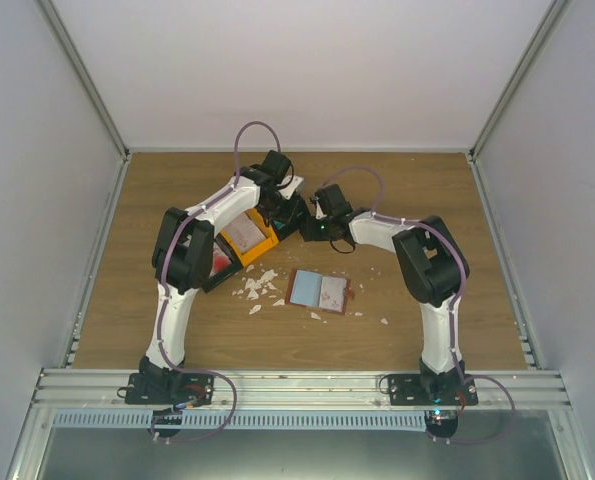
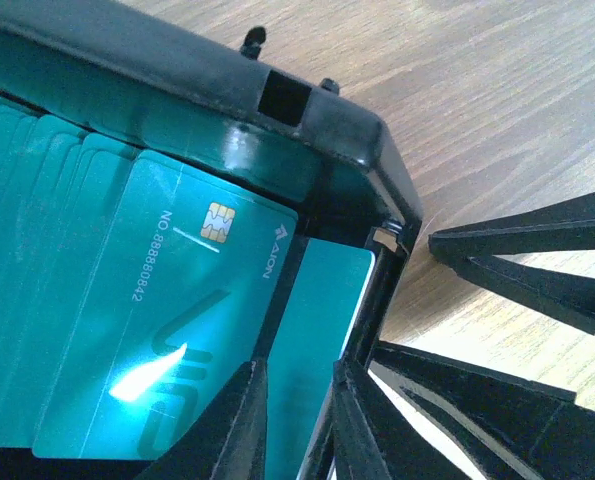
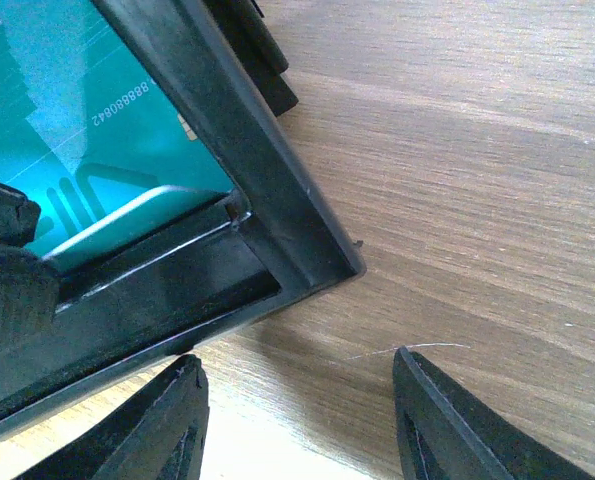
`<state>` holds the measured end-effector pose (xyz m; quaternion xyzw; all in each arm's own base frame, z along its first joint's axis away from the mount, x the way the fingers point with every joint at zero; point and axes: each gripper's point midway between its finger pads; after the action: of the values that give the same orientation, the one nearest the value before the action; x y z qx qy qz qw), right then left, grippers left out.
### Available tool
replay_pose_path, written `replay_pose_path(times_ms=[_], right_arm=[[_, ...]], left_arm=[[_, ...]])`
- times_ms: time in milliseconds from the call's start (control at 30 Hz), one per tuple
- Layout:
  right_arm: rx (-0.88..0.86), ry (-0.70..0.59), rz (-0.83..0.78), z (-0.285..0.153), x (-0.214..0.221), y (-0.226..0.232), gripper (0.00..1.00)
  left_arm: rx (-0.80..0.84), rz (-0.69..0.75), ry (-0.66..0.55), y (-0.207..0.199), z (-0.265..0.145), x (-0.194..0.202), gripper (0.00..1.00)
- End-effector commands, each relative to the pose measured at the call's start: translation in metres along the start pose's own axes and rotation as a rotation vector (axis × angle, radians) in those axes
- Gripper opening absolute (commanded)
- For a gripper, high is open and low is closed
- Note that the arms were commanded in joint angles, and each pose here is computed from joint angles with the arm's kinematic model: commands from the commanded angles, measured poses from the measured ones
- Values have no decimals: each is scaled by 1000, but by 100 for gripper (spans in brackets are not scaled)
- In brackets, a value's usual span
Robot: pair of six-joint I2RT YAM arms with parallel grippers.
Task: Put the credit cards into the card holder
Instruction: Pick up the credit card from the storage box.
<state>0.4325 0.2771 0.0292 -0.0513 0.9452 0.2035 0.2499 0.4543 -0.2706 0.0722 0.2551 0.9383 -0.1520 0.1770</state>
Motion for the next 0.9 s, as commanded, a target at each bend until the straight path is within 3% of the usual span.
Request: replay_pose_path(times_ms=[0, 233, 633, 867], right_arm=[[36, -2, 23, -6, 3, -13, 52], [37, -33, 29, -20, -5, -15, 52], [-14, -145, 33, -70, -33, -2, 54], [-237, -218, 60, -128, -41, 22, 59]], left_arm=[[-34, 27, -38, 1, -12, -9, 16], [-50, 48, -78, -2, -27, -22, 0], [-209, 52, -243, 6, -94, -56, 0], [-149, 5, -396, -16, -156, -65, 0]])
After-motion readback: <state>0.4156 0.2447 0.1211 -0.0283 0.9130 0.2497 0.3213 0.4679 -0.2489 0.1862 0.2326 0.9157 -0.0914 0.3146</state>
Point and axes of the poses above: each gripper's point midway between its finger pads, its own z axis out along the fingers, its own y axis along the line the jaws close on, x = y × z, and after that the axes turned 4 degrees about z, right-handed
